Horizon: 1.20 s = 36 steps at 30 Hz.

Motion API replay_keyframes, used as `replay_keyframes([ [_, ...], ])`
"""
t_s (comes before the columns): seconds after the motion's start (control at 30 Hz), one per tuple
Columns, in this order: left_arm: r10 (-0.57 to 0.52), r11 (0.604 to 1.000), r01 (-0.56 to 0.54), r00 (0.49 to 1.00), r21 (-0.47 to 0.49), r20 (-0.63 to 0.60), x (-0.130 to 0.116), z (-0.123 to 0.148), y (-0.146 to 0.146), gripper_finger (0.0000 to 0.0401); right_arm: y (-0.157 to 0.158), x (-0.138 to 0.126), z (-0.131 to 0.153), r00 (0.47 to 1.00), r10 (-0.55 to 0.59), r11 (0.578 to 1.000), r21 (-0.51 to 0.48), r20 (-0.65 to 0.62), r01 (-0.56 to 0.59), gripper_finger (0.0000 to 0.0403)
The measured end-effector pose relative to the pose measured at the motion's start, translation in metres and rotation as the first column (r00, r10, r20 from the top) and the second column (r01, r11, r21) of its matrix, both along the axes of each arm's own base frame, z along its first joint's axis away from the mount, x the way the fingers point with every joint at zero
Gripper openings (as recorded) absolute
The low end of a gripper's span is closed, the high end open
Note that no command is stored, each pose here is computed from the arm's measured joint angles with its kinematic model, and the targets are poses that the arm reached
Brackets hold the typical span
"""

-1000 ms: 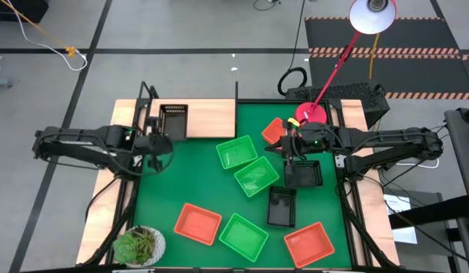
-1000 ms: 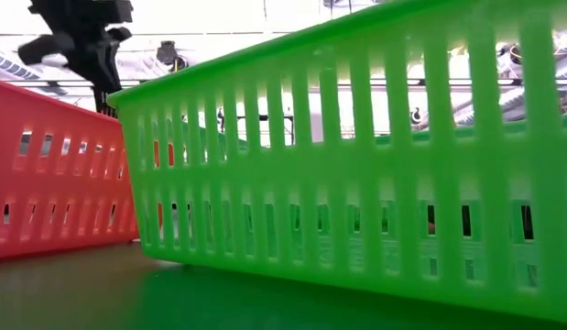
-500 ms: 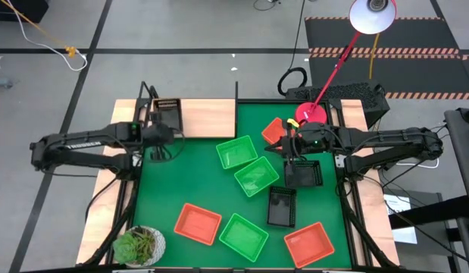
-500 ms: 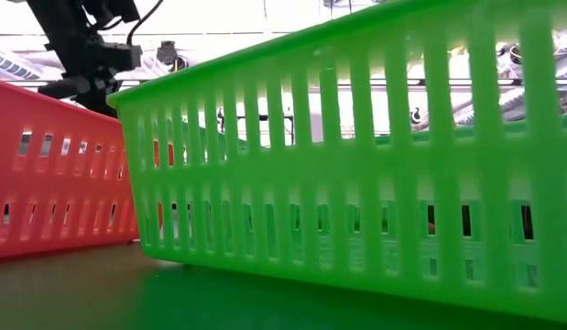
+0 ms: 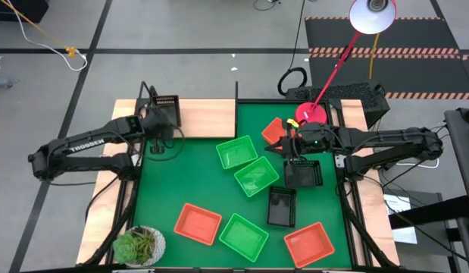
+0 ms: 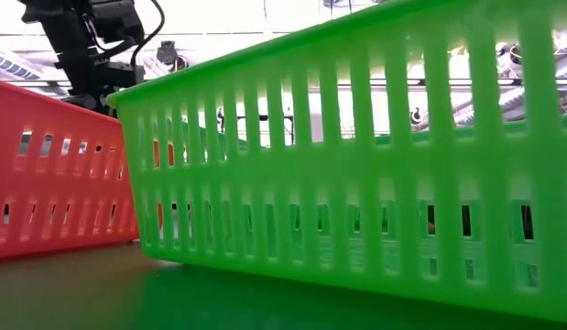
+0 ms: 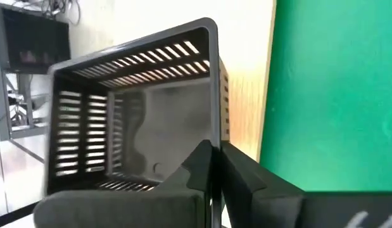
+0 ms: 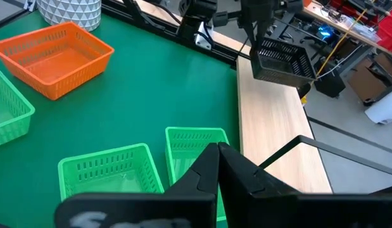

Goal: Stack baskets on shelf by color
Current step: Put the black bin on the shelf

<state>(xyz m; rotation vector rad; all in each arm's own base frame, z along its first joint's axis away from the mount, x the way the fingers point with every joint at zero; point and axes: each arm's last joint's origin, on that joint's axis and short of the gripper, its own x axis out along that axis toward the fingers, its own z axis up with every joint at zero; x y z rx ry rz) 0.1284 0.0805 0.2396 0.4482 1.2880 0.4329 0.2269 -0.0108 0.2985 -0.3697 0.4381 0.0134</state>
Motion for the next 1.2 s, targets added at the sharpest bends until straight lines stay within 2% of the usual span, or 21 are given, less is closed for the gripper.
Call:
replay_keyframes([
  [0.2,-0.003,1.000,0.002,1.000,-0.030,-0.019,-0.005,-0.001,0.008,0.0008,0.000,0.000,0.000,1.000,0.001,1.000,-0.003,0.000,-0.001,0.0000],
  [0.33,0.026,0.999,-0.027,1.000,-0.045,-0.011,-0.009,-0.001,0.013,0.0025,0.000,0.000,0.000,1.000,0.001,1.000,-0.003,0.000,-0.001,0.0000],
  [0.47,0.009,0.999,-0.011,0.999,-0.038,-0.031,-0.011,-0.002,0.015,0.0035,0.000,0.000,0.000,1.000,0.003,1.000,-0.006,-0.001,-0.003,0.0000],
  [0.77,-0.016,0.999,0.015,0.999,-0.033,-0.039,-0.010,-0.002,0.015,0.0014,0.000,0.000,0.000,1.000,0.003,1.000,-0.006,-0.001,-0.003,0.0000],
  [1.03,-0.046,0.998,0.040,0.990,-0.046,-0.136,-0.011,-0.034,0.016,0.0044,0.000,0.000,0.000,1.000,0.003,1.000,-0.006,-0.001,-0.003,0.0000],
  [1.2,-0.041,0.999,0.038,0.984,-0.021,-0.176,-0.012,-0.038,0.016,0.0046,0.000,0.000,0.000,1.000,0.003,1.000,-0.006,-0.001,-0.003,0.0000],
])
